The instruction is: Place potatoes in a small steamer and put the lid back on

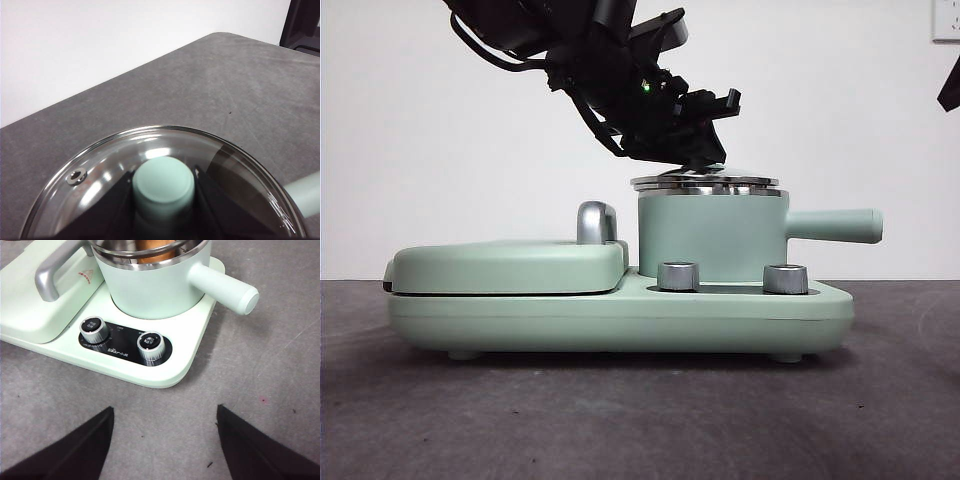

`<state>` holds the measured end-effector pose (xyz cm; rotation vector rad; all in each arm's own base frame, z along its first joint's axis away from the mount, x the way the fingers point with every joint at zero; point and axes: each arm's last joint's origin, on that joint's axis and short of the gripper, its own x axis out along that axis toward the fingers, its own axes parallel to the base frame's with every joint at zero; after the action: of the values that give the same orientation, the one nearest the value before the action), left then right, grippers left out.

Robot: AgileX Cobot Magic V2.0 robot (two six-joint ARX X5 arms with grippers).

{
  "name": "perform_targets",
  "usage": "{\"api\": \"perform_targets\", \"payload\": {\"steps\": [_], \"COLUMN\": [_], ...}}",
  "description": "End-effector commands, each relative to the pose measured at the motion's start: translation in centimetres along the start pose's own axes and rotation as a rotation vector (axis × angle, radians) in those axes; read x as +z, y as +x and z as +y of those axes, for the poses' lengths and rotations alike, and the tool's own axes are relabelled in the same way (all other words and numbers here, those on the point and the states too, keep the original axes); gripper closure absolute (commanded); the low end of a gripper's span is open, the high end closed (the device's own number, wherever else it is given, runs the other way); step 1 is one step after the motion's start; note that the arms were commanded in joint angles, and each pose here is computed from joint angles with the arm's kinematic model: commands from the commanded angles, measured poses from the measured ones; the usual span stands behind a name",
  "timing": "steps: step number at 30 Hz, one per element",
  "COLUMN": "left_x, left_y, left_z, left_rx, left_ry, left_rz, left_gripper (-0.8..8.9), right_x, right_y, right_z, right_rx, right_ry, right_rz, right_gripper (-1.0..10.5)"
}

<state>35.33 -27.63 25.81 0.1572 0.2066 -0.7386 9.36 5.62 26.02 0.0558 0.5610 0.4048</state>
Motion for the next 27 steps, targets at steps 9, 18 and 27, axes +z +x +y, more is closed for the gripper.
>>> {"api": "perform_targets", "payload": {"steps": [9,18,27], "left_x": [0.81,0.75,0.59], "left_y": [0.66,0.72,0.84], "left_z": [-0.59,-0.86,-1.09], "left_rx": [-0.021,-0.032,-0.052], "left_ry": [0.017,0.014,0.016], "left_rz": [-0.049,-0.048,-0.045], "left_gripper": [8.02,8.02,8.02], "right_x": [0.21,0.21,0.21], "right_y": [-0.05,-0.05,-0.05], "right_z": [0.04,0.04,0.04], "right_rx": [-0.018,-0.018,-0.018], "right_ry": [-0.014,-0.014,-0.014], "right_rz": [-0.013,-0.013,-0.012], "right_gripper": [6.3,6.3,6.3]}}
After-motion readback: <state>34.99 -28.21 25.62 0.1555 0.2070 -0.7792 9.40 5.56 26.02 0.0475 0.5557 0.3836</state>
